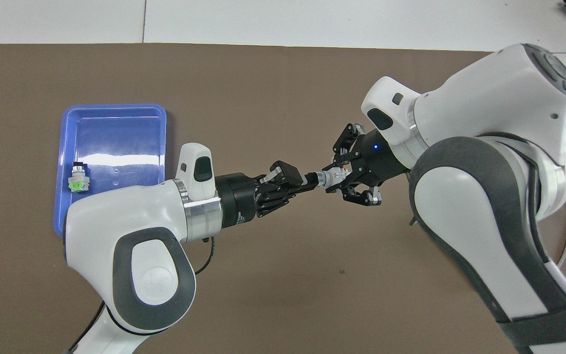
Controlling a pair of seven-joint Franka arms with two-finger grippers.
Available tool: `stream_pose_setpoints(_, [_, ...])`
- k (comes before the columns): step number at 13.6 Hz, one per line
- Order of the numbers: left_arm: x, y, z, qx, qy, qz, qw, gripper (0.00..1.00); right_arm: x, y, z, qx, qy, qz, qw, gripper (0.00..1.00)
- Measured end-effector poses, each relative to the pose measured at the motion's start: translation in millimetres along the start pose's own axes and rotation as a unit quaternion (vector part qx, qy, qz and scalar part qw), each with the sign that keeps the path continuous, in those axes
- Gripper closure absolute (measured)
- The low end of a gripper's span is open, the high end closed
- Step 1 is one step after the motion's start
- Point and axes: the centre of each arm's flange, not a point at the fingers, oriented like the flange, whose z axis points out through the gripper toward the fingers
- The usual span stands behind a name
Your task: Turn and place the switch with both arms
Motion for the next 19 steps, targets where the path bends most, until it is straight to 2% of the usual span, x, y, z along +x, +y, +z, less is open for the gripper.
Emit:
stream_pose_setpoints(4, [1.0,2.1,-0.7,-0.001,0.001,0.076,0.997,0.9,1.0,-0.1,-2.4,-0.005,0.0,0.004,1.0,0.67])
stream_pose_setpoints(8, [2.6,7.2,-0.3,-0.003,0.002,0.179,0.984,0.9,1.2,-0.3,-7.8,-0.015,0.001,0.01,1.0,0.67])
stream_pose_setpoints(19, [1.4,10.2,-1.3,-0.003,0.003,0.393,0.919,0.9,3.4,-2.8,-13.2,-0.021,-0.002,0.007,1.0,0.67])
